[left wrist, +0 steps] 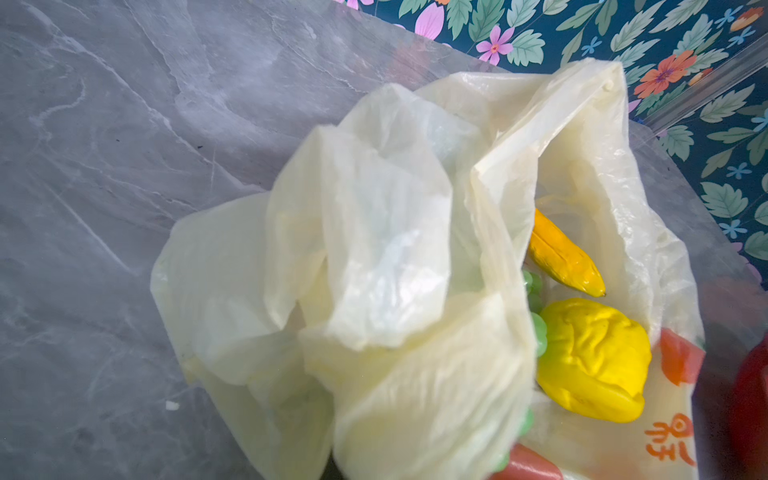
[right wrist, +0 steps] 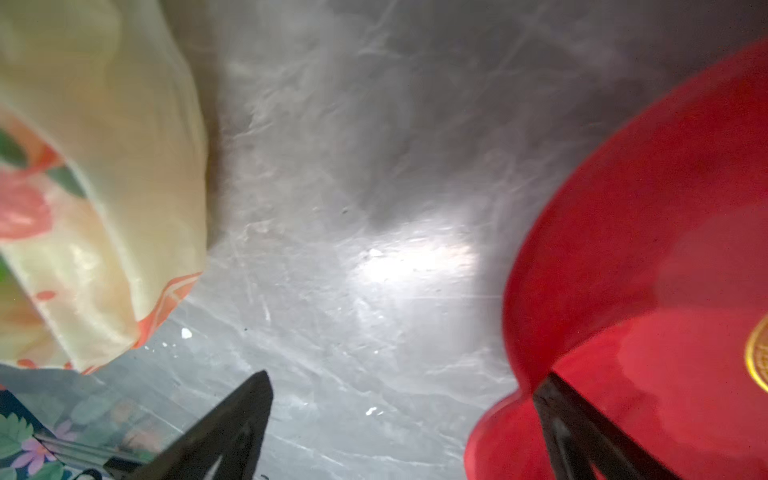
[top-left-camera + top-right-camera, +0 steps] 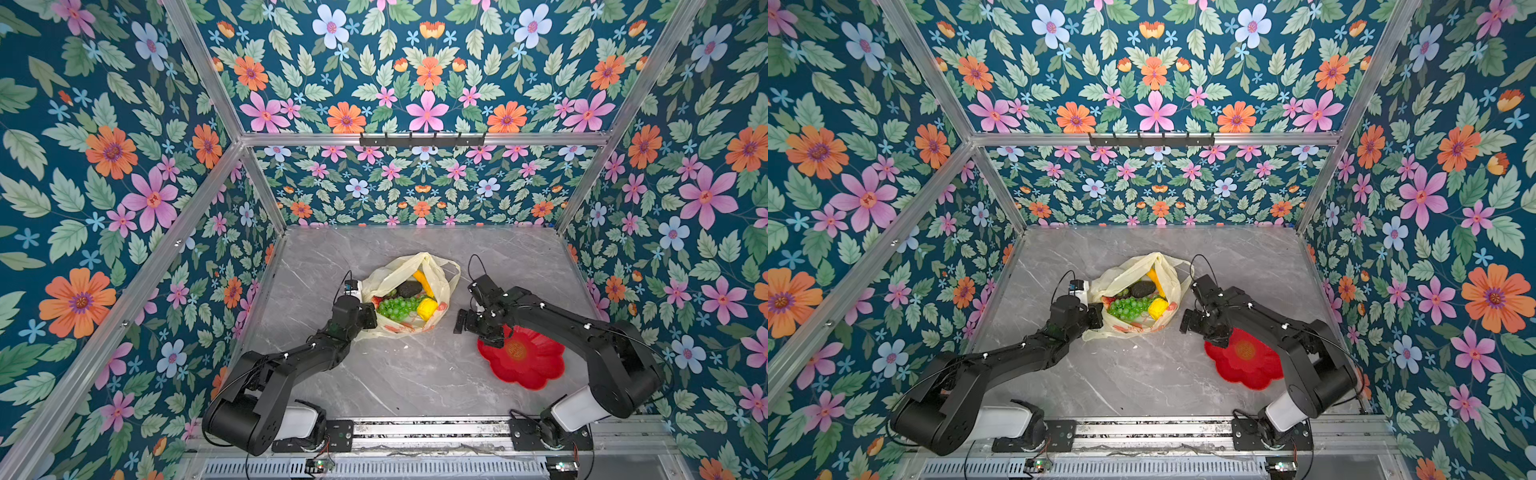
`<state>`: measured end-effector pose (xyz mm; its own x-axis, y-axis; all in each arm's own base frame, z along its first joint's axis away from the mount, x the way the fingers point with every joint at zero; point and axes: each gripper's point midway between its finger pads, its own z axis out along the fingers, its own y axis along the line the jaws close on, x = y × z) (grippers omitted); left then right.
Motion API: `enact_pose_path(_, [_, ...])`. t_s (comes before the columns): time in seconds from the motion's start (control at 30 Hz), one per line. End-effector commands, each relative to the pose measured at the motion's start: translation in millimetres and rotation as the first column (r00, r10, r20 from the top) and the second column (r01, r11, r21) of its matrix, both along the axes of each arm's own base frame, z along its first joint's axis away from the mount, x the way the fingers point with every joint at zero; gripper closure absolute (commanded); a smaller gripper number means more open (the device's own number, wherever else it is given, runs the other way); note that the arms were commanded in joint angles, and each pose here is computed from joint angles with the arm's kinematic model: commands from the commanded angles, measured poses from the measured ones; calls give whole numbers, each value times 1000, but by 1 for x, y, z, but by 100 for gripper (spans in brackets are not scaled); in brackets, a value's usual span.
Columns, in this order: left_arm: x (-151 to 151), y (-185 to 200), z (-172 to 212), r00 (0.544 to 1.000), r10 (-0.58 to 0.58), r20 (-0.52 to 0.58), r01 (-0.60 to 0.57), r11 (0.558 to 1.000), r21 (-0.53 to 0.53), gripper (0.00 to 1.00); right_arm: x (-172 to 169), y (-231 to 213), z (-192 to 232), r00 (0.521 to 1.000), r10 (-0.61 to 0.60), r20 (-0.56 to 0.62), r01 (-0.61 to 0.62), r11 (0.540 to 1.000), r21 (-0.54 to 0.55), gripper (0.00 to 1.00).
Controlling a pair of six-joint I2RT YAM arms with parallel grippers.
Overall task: Take the fake fruits out of the plastic bag
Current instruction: 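Push the red plate toward the bag with the right gripper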
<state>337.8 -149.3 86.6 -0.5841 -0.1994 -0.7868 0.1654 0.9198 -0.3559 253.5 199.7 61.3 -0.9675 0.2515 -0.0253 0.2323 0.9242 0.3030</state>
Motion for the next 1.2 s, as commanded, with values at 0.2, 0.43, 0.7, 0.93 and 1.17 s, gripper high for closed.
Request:
enact_pose_path(0.2, [4, 2, 7, 999, 12, 32, -12, 1000, 4, 100, 2, 5, 24, 997, 66, 34, -63, 994, -93, 1])
enact_pose_path(0.43, [4, 1, 6, 1000, 9, 30, -9, 1000, 2, 100, 33, -51, 58, 986, 80, 149, -41, 968, -248, 1])
enact_pose_path(0.7, [3, 2, 8, 999, 11, 39, -11, 1000, 8, 100, 96, -166, 54, 968, -181, 173, 215, 956, -200, 1])
enact_pose_path(0.93, [4, 2, 9, 999, 9, 41, -9, 1000, 7, 100, 117, -194, 16, 958, -273, 88, 284, 945, -163, 1])
enact_pose_path(1.17, [3, 3, 9, 999, 12, 43, -12, 1000, 8, 100, 104, -182, -14, 962, -272, 13, 271, 955, -117, 1])
